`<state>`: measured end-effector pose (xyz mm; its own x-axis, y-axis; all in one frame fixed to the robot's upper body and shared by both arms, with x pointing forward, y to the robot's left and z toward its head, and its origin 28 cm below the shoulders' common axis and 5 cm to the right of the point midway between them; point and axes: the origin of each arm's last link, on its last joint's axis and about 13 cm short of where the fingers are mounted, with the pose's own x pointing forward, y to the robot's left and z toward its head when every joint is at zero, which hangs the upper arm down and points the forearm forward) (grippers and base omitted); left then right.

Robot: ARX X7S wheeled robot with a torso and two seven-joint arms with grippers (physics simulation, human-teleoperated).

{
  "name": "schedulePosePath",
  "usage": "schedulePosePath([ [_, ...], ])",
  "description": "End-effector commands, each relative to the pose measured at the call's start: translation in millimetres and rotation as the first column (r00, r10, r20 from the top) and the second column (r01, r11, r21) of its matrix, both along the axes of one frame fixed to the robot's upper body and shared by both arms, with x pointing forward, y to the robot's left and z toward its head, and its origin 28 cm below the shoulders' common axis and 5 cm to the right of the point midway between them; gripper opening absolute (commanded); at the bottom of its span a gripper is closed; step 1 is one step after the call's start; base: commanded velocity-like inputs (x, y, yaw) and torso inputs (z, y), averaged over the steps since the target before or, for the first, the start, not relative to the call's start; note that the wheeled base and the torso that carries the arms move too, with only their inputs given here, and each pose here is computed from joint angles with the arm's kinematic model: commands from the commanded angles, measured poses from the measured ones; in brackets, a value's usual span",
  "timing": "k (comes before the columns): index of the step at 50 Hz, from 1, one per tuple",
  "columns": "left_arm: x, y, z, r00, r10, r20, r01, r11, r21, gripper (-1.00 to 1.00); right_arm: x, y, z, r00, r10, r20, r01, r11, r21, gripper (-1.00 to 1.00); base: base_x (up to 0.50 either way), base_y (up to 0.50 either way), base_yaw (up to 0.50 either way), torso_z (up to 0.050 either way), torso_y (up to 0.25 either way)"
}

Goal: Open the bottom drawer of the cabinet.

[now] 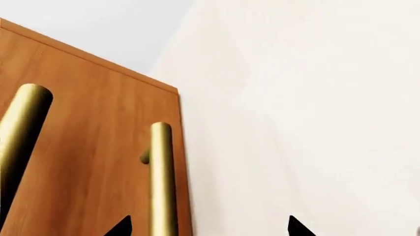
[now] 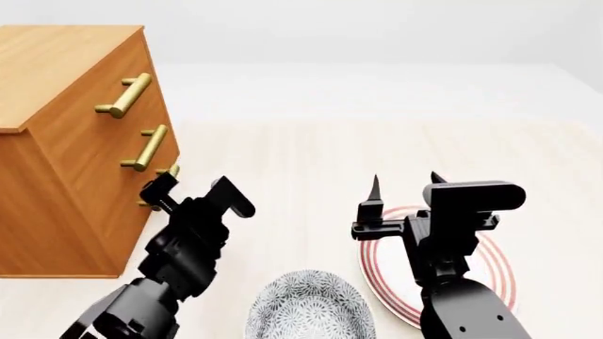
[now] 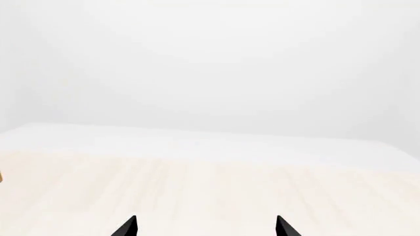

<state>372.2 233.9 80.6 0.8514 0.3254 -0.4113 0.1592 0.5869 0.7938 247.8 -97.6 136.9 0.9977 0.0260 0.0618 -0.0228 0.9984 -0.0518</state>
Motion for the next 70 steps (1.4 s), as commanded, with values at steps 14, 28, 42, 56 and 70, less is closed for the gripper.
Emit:
schedulePosePath([
  [14, 1, 23.0, -11, 0.989, 0.141, -0.037, -0.142, 0.99, -0.02, 1.0, -1, 0.8, -2, 1.0, 0.005, -0.007, -0.005, 1.0, 0.004, 1.0, 0.0, 0.0, 0.0, 0.0, 0.0],
  [28, 1, 27.4, -10, 0.983, 0.184, -0.003, -0.184, 0.983, -0.027, 1.0, -2, 0.6, -4, 1.0, 0.01, -0.013, -0.01, 1.0, 0.012, 1.0, 0.0, 0.0, 0.0, 0.0, 0.0],
  [42, 2, 31.2, -5, 0.976, 0.215, 0.013, -0.215, 0.976, -0.022, 1.0, -3, 1.0, -4, 1.0, 0.016, -0.013, -0.016, 1.0, 0.017, 1.0, 0.0, 0.0, 0.0, 0.0, 0.0],
  [56, 3, 33.4, -3, 0.972, 0.232, 0.023, -0.231, 0.973, -0.024, 1.0, -2, 1.4, -5, 1.0, 0.018, -0.013, -0.018, 1.0, 0.019, 1.0, 0.0, 0.0, 0.0, 0.0, 0.001],
  [70, 3, 34.0, -2, 0.969, 0.24, 0.055, -0.24, 0.971, -0.016, -1.0, -2, 1.6, -5, 1.0, 0.02, -0.01, -0.02, 1.0, 0.02, 1.0, 0.0, 0.0, 0.0, 0.0, 0.0],
])
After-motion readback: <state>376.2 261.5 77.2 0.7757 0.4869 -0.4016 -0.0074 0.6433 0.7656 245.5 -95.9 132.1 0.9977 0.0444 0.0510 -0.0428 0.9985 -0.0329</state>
